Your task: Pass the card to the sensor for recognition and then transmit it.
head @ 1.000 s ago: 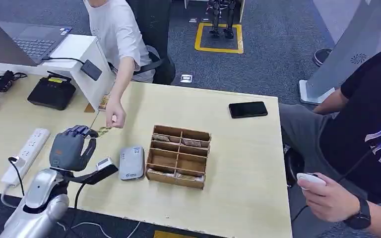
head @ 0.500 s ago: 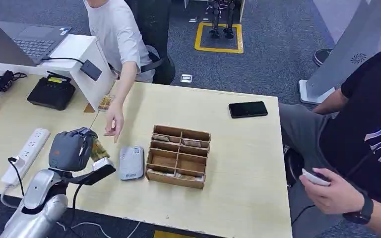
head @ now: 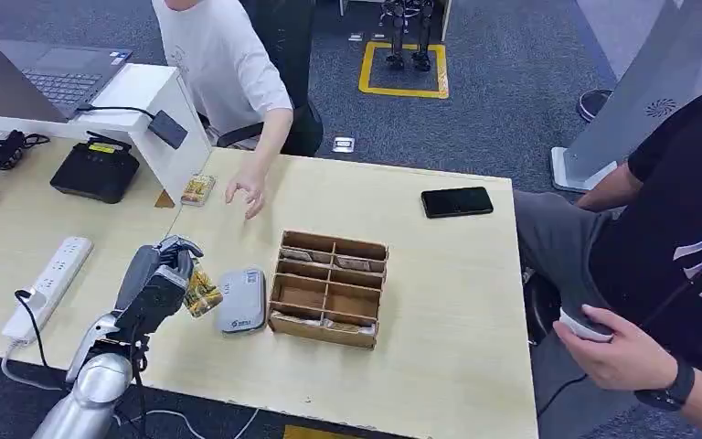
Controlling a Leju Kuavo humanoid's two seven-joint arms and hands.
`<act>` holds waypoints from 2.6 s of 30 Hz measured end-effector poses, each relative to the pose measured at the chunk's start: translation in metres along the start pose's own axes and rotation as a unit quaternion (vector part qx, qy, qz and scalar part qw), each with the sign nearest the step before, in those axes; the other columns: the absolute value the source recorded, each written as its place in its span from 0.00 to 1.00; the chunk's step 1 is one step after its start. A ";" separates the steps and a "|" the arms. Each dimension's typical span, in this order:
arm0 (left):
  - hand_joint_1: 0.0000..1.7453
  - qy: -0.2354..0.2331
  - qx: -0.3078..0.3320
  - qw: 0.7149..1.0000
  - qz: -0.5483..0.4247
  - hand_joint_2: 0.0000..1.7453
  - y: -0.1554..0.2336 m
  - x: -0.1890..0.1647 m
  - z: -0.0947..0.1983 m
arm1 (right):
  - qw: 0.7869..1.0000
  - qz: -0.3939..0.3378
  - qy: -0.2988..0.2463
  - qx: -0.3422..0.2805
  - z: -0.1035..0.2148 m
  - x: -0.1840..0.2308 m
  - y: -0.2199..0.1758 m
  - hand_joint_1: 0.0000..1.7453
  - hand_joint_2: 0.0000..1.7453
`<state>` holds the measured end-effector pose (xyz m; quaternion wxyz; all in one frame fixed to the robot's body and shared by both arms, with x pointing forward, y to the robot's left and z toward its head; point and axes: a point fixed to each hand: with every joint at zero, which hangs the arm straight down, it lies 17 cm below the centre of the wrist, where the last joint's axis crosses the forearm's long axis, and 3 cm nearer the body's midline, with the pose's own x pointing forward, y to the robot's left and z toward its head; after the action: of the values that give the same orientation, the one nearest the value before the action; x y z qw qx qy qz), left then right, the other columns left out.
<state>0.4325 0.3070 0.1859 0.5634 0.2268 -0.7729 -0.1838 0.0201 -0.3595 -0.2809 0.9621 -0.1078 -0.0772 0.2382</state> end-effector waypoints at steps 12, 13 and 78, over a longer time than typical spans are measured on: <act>1.00 0.002 0.007 1.000 0.016 1.00 0.004 0.000 -0.001 | 1.000 0.002 -0.002 0.000 0.000 0.001 0.000 0.00 1.00; 1.00 0.002 0.010 1.000 0.016 1.00 0.005 0.000 -0.001 | 1.000 0.002 -0.002 0.000 0.000 0.001 0.000 0.00 1.00; 1.00 0.153 0.040 0.983 0.089 1.00 -0.045 -0.079 0.021 | 1.000 0.023 -0.012 0.000 -0.001 0.014 0.002 0.00 1.00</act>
<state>0.4398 0.3140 0.0934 0.6795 0.2044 -0.7017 -0.0652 0.0319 -0.3514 -0.2810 0.9554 -0.1063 -0.0860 0.2616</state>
